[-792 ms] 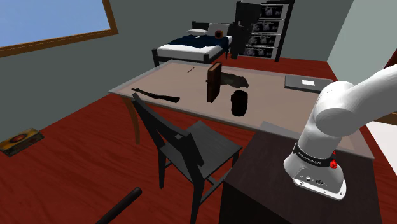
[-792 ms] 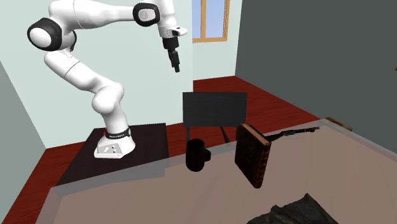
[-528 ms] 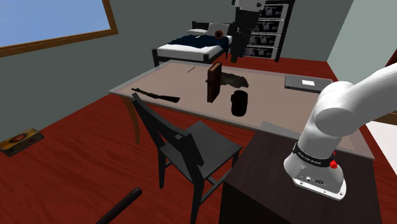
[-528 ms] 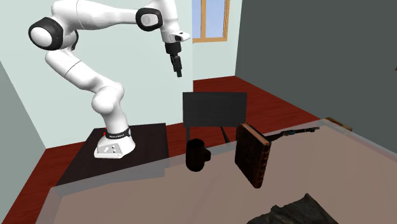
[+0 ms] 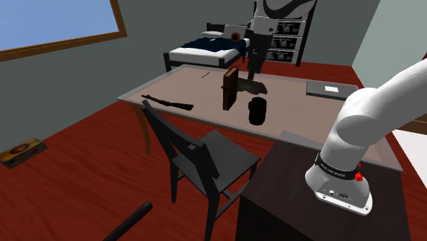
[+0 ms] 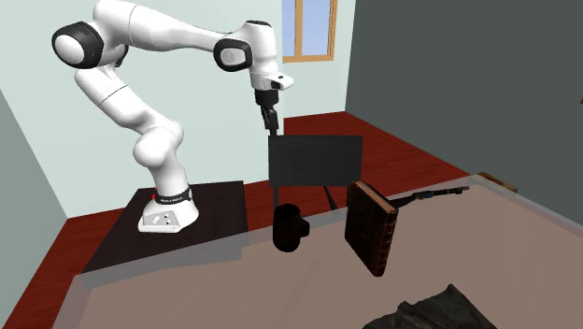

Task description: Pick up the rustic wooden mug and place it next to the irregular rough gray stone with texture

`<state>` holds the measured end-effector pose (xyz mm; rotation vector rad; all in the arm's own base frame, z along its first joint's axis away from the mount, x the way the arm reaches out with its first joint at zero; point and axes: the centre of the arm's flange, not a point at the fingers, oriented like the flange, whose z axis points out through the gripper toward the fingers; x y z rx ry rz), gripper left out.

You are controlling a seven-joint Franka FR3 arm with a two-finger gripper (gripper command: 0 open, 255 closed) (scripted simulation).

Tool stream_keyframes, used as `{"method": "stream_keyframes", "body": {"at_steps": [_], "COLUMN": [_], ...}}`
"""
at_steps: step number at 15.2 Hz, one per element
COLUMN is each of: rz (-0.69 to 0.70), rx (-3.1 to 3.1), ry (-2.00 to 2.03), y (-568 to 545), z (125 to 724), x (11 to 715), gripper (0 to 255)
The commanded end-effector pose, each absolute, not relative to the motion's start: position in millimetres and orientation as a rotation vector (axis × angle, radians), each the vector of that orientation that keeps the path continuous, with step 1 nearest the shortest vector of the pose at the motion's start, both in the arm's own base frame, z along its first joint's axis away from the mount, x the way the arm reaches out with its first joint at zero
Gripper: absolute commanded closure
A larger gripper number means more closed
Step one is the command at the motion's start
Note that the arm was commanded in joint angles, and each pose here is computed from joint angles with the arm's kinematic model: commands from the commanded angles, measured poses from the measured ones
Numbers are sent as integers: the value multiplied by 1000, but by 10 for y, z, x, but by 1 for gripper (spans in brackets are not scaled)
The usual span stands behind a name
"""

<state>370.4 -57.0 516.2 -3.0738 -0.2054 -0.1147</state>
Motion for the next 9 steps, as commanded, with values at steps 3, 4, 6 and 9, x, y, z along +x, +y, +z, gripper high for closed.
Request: {"method": "stream_keyframes", "body": {"at_steps": [3, 4, 6, 9], "rz": [-81, -72, -55, -29], "rx": [-3075, -3075, -3075, -3075], "ry": [-194, -191, -184, -174], "y": [-921, -1007, -1179, -1438], "z": [4757, 4662, 4470, 4180], "x": [3835, 3871, 3941, 4041], "gripper": [0, 0, 0, 0]}}
